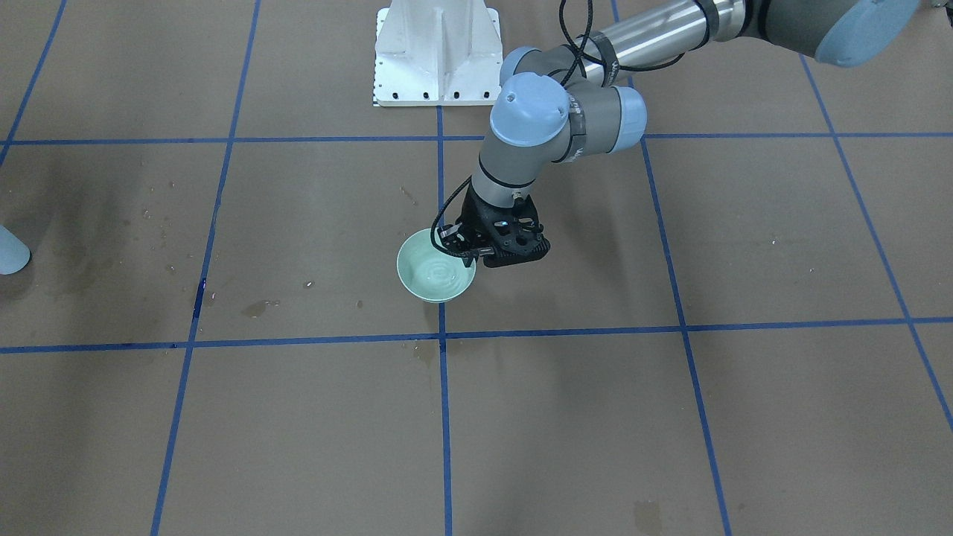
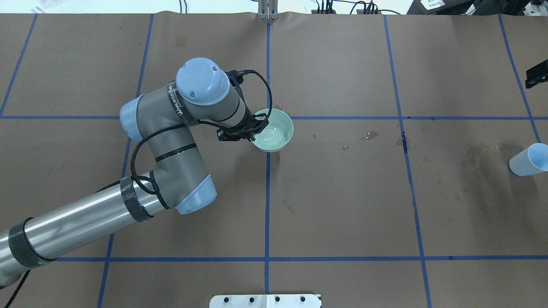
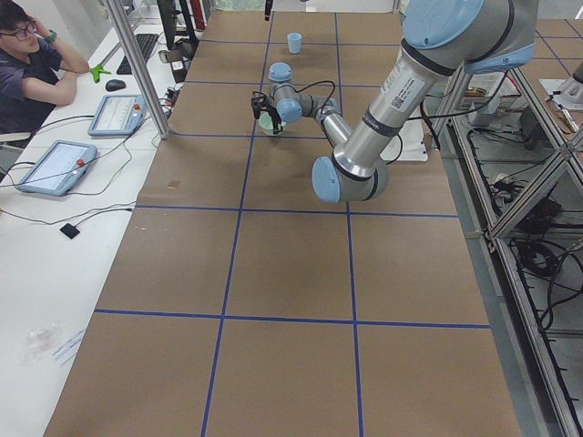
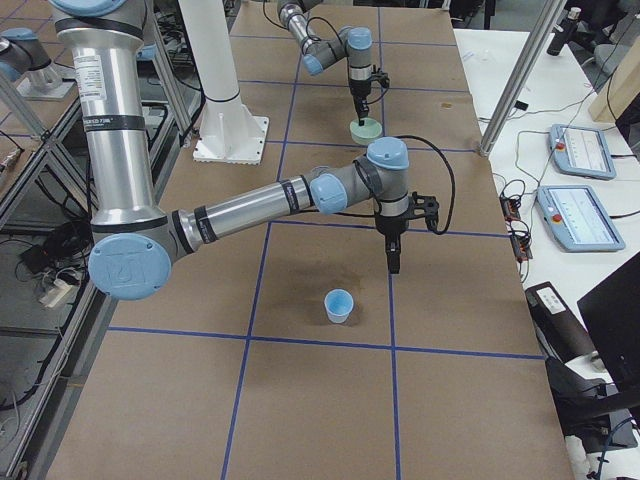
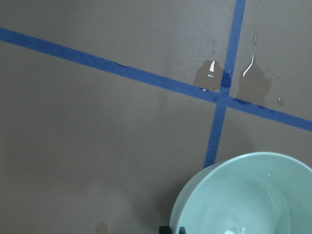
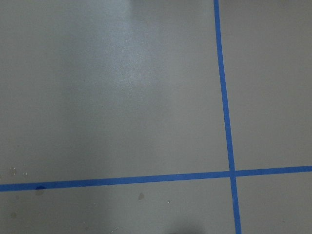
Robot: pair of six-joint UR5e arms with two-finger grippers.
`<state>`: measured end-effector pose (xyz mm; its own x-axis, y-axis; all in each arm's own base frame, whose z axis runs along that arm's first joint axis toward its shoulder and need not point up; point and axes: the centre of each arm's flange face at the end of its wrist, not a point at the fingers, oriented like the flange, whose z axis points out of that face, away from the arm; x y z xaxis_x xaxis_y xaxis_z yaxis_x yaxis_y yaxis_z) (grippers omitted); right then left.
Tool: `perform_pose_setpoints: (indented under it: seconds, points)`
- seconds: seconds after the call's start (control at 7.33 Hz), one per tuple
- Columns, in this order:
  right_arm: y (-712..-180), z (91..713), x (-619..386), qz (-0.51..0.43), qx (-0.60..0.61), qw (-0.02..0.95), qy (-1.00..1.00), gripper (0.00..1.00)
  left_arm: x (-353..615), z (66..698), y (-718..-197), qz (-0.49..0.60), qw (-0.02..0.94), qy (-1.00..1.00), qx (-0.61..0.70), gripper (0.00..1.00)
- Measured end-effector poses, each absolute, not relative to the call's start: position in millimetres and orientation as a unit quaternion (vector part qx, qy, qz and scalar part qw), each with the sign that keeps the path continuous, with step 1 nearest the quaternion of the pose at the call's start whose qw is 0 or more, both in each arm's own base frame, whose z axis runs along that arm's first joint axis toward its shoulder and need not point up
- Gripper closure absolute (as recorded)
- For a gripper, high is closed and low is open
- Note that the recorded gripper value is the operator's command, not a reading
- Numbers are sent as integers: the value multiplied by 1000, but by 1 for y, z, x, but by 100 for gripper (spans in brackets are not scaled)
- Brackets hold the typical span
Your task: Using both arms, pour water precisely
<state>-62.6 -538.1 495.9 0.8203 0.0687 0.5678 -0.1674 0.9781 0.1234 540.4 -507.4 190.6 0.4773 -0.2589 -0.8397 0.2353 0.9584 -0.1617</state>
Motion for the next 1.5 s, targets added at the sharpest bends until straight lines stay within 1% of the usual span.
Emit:
perform_pose_setpoints:
  seconds: [0.14,0.41,1.23,1.5]
  points:
    - [-539,495,-61,59,80,952,-291,1,509,204,-516,-137,858,496,-14,100]
    - [-545,488,-61,56,66,954,-286,1,440,259,-518,-106,865,490,4,100]
    - [-547,483,-64,38,54,955,-289,1,176,499,-508,-3,907,418,47,100]
    - [-549,481,-66,36,56,955,-290,1,137,562,-508,21,913,404,46,100]
